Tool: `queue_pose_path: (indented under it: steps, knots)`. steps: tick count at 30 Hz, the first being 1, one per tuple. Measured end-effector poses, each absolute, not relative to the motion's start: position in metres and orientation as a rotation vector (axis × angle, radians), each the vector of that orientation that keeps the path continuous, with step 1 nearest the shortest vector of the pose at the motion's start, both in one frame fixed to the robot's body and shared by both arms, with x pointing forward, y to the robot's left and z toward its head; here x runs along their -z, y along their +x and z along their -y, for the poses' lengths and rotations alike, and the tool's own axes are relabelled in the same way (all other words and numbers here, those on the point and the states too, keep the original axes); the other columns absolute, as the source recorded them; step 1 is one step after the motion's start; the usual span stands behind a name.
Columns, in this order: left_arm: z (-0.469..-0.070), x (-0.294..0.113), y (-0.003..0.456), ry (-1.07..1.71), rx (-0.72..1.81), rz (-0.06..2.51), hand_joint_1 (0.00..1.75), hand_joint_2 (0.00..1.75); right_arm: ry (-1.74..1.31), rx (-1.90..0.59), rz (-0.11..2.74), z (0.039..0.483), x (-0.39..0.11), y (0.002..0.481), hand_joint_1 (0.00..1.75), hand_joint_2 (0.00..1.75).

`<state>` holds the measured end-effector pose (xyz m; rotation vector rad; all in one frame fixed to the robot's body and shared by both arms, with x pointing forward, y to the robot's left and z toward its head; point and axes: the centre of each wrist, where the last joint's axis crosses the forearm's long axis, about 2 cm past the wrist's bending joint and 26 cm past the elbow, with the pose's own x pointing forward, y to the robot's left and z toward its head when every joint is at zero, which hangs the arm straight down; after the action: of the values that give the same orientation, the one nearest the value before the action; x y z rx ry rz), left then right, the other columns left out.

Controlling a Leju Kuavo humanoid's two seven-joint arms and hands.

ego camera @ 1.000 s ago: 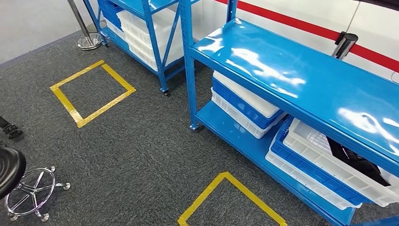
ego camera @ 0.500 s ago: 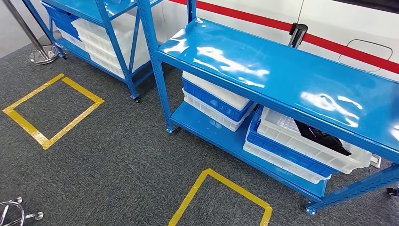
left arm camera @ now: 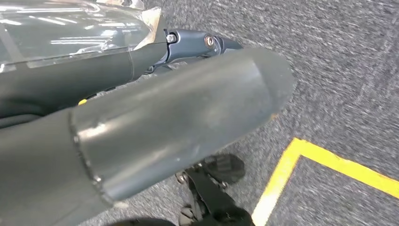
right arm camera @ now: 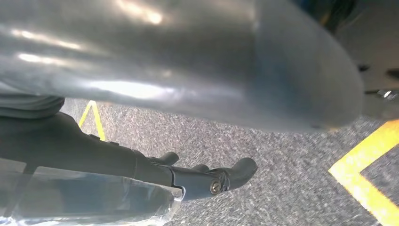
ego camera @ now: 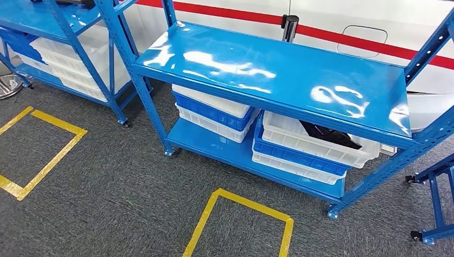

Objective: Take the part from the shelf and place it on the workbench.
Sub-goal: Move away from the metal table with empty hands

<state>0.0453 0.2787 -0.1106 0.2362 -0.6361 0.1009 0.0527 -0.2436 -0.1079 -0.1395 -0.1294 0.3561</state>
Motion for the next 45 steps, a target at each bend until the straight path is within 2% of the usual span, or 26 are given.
queue_pose_path:
  steps: [41,44,45]
  knots:
    - [-0.278,0.1107,0.0448,0.225,-0.104,0.633,0.0,0.0,-0.152,-0.397,0.147,0.2447,0.1079,0.053,0.0,0.0]
    - [-0.2777,0.1107,0.0448,0.223,-0.104,0.632,0.0,1.31,-0.153,-0.407,0.145,0.2444,0.1079,0.0529,0.0,0.0]
    - [-0.2776,0.1107,0.0448,0.223,-0.104,0.632,0.0,1.75,-0.153,-0.408,0.145,0.2444,0.1079,0.0529,0.0,0.44]
